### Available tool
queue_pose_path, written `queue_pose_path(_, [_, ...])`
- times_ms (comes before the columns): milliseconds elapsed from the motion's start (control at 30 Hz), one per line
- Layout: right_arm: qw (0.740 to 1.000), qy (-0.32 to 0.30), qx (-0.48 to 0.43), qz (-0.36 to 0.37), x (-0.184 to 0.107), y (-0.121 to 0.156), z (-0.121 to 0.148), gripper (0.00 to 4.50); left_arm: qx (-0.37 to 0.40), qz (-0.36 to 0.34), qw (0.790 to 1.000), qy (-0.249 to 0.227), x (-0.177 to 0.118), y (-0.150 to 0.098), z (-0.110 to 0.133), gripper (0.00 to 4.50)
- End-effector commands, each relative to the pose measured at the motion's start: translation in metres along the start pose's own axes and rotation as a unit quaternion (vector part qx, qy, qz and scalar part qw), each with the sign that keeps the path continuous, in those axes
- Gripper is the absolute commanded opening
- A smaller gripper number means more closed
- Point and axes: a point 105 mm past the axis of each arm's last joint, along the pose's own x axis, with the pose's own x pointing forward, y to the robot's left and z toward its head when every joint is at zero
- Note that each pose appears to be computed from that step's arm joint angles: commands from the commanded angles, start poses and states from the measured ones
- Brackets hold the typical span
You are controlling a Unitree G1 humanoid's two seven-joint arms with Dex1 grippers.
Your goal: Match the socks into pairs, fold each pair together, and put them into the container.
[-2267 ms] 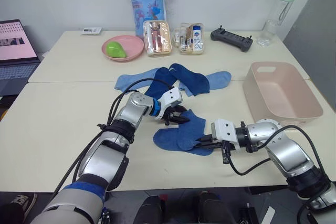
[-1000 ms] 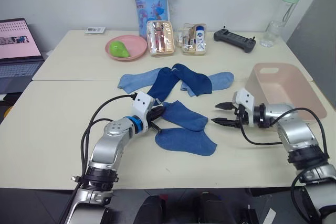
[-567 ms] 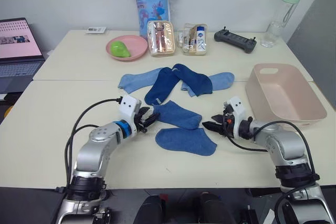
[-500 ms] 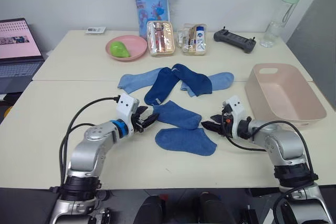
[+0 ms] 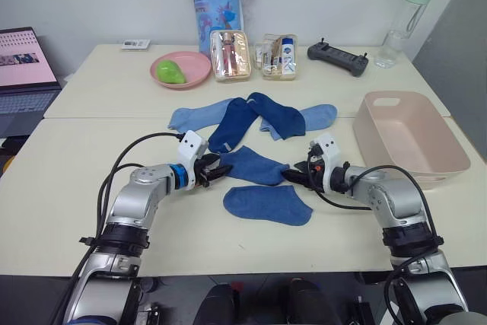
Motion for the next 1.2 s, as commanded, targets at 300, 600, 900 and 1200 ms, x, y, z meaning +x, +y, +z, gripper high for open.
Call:
queue_pose_path(300, [0.999, -0.029, 0.011, 0.03, -0.004, 0.006, 0.018, 0.06, 0.023, -0.001, 0.999, -0.032, -0.004, -0.004, 0.017, 0.06])
queue_pose_path(600, [0.998, -0.051, 0.01, 0.032, -0.009, 0.002, 0.034, 0.06, 0.019, -0.007, 0.997, -0.074, -0.007, -0.008, 0.039, 0.06])
queue_pose_path(900, [0.999, -0.048, -0.015, 0.015, -0.003, -0.003, 0.03, 0.41, 0.022, 0.007, 0.997, -0.078, -0.019, -0.002, 0.043, 0.0])
queue_pose_path(1200, [0.999, -0.036, -0.009, 0.032, 0.014, 0.007, 0.028, 3.21, 0.019, 0.012, 0.997, -0.076, -0.017, -0.006, 0.036, 0.0])
